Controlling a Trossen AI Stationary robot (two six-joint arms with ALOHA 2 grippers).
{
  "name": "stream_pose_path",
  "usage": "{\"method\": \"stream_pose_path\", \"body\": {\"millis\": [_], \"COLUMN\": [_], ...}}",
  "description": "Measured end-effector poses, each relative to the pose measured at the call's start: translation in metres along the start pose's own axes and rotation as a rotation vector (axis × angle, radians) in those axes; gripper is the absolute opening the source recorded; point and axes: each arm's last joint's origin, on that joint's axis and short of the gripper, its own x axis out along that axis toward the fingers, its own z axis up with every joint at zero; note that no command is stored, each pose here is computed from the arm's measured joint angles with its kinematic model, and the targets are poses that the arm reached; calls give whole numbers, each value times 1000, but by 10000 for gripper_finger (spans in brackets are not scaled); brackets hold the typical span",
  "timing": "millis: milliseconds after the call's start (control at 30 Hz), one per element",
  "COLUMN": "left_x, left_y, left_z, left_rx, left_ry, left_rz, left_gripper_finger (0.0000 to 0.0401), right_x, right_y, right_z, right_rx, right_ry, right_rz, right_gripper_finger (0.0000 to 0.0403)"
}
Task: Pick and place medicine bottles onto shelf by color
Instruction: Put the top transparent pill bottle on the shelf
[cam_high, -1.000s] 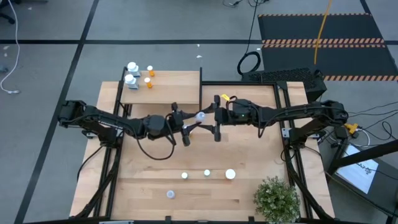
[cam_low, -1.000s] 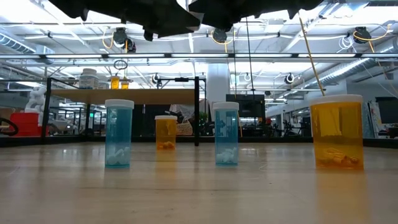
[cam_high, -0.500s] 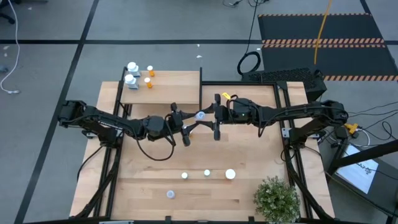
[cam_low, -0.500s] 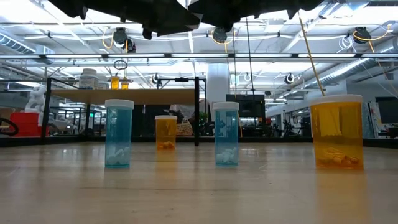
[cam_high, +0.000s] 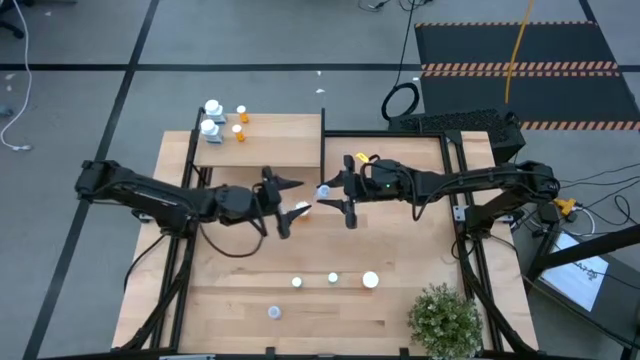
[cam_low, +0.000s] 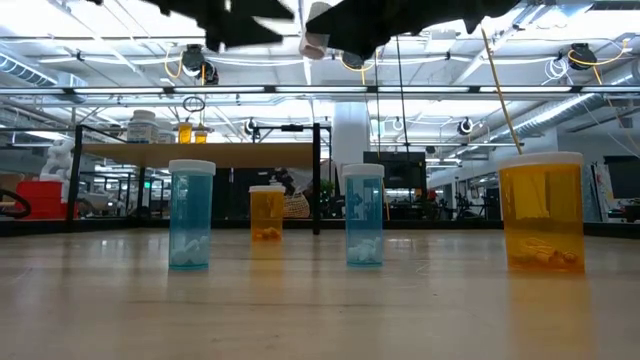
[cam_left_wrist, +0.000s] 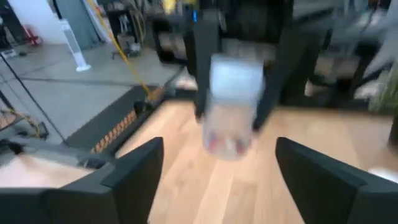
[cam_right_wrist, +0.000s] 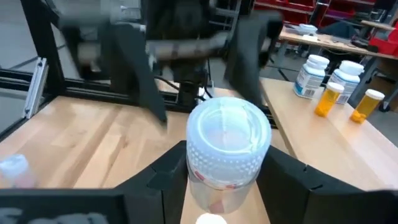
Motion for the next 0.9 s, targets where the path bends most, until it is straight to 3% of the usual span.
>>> {"method": "stream_pose_path", "body": {"millis": [167,367,567,900], "left_x": [-33,-43,-17,51], "left_y": [10,16,8,-11], "left_z": [30,75,101,88], "left_rx": [-72,-13,43,192], "left_ry": [-75,120,320,448], "left_rz": [1,2,-26,-56], "left_gripper_finger": [324,290,269,294], "right_x": [0,2,2,2], "right_y": [1,1,1,2], "right_z": [0,-3,-4,-9], "right_rx": [17,56,67,59], "right_ry": [-3,18,28,78], "right_rz": [24,20,20,29], "right_gripper_finger": [159,161,161,162]}}
